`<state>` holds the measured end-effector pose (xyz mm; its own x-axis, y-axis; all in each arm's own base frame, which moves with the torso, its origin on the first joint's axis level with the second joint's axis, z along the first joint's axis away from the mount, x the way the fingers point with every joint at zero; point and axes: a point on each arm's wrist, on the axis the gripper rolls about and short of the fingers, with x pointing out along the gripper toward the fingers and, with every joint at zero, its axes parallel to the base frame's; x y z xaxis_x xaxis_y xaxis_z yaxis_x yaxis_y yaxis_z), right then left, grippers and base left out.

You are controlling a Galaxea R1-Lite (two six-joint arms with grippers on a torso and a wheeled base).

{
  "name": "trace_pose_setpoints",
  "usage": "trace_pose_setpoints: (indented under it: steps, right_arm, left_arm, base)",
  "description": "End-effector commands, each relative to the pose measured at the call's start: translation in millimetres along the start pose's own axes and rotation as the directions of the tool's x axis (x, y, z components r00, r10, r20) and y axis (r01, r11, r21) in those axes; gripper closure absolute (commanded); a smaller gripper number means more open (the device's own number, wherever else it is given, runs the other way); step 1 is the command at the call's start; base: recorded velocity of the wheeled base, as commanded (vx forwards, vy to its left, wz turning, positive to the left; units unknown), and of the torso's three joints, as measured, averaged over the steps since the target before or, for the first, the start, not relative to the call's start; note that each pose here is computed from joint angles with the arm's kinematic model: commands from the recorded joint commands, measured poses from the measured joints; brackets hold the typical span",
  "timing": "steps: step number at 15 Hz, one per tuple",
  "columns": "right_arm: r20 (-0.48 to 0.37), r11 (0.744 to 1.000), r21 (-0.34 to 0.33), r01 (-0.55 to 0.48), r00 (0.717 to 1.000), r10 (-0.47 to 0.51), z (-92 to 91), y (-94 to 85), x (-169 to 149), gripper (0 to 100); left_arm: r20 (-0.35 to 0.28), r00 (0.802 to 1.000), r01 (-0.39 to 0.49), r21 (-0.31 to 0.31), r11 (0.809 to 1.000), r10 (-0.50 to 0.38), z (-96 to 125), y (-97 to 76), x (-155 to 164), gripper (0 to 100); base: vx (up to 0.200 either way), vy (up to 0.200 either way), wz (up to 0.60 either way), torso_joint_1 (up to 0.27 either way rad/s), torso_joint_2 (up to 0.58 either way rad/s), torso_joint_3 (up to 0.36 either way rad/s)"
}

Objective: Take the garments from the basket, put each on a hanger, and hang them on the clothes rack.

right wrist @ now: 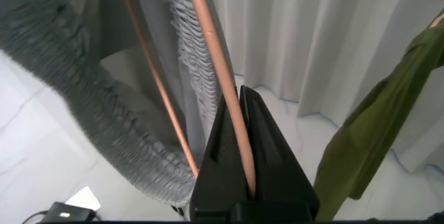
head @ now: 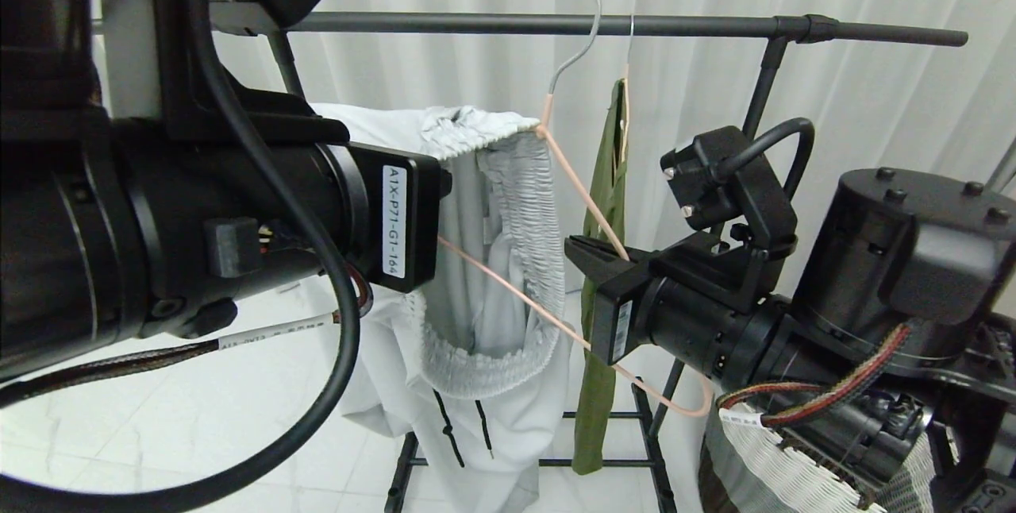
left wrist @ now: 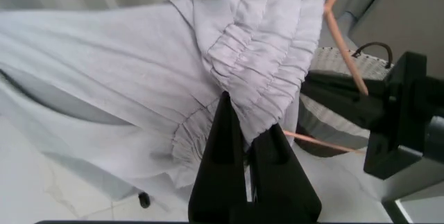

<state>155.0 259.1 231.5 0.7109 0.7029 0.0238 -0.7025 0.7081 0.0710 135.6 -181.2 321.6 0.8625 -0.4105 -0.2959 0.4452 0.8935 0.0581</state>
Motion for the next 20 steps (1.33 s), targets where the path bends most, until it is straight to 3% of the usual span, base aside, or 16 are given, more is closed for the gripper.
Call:
trace_pose_setpoints:
  steps: [1, 2, 3, 8, 11, 14, 15, 18, 20]
  right_arm:
    - [0.024, 1.000, -0.009, 0.005, 1.000, -0.005, 4.1, -2.2, -1.1, 100]
    - [0.036, 1.000, -0.018, 0.010, 0.999, -0.009, 5.8, -3.5, -1.1, 100]
    - [0.045, 1.000, -0.023, 0.010, 0.999, -0.009, 7.0, -3.4, -1.0, 100]
    - [0.117, 0.998, -0.064, 0.018, 0.993, -0.010, 14.1, -4.1, -1.6, 100]
    - [0.149, 0.992, -0.089, 0.093, 0.986, -0.079, 18.4, -17.7, -4.4, 100]
    - [0.172, 0.981, -0.141, 0.130, 0.979, -0.105, 27.8, -47.4, -21.2, 100]
    - [0.154, 0.981, -0.161, 0.108, 0.985, -0.083, 28.0, -55.3, -29.6, 100]
    - [0.078, 0.981, -0.191, 0.027, 0.997, -0.012, 31.1, -64.9, -57.5, 100]
    - [0.025, 0.978, -0.206, -0.022, 0.999, 0.027, 27.6, -65.3, -69.2, 100]
  left_arm:
    - [-0.004, 1.000, 0.002, 0.004, 1.000, -0.001, -0.9, -0.8, 0.6, 100]
    - [-0.009, 1.000, 0.005, 0.010, 1.000, -0.005, -2.5, -1.6, 0.9, 100]
    - [-0.010, 1.000, 0.018, 0.013, 1.000, -0.018, -3.2, -4.4, -0.4, 0]
    - [-0.006, 0.999, 0.033, 0.015, 0.999, -0.033, -3.6, -7.0, -3.4, 0]
    - [-0.005, 0.999, 0.033, 0.025, 0.999, -0.033, -11.9, 2.8, -17.8, 0]
    - [0.053, 0.997, 0.050, 0.183, 0.982, -0.061, -12.2, 26.3, -47.6, 0]
    - [0.071, 0.993, 0.071, 0.235, 0.969, -0.090, -9.6, 36.9, -52.6, 0]
    - [0.099, 0.981, 0.107, 0.423, 0.900, -0.164, -3.7, 69.9, -53.9, 0]
    - [0.101, 0.958, 0.173, 0.542, 0.822, -0.268, 0.7, 83.3, -46.4, 0]
  base:
    - [0.000, 0.000, 0.00, 0.000, 0.00, 0.000]
    - [0.000, 0.000, 0.00, 0.000, 0.00, 0.000]
    - [0.000, 0.000, 0.00, 0.000, 0.00, 0.000]
    - [0.000, 0.000, 0.00, 0.000, 0.00, 0.000]
    - [0.000, 0.000, 0.00, 0.000, 0.00, 0.000]
    - [0.000, 0.000, 0.00, 0.000, 0.00, 0.000]
    - [0.000, 0.000, 0.00, 0.000, 0.00, 0.000]
    - [0.000, 0.000, 0.00, 0.000, 0.00, 0.000]
    - [0.000, 0.000, 0.00, 0.000, 0.00, 0.000]
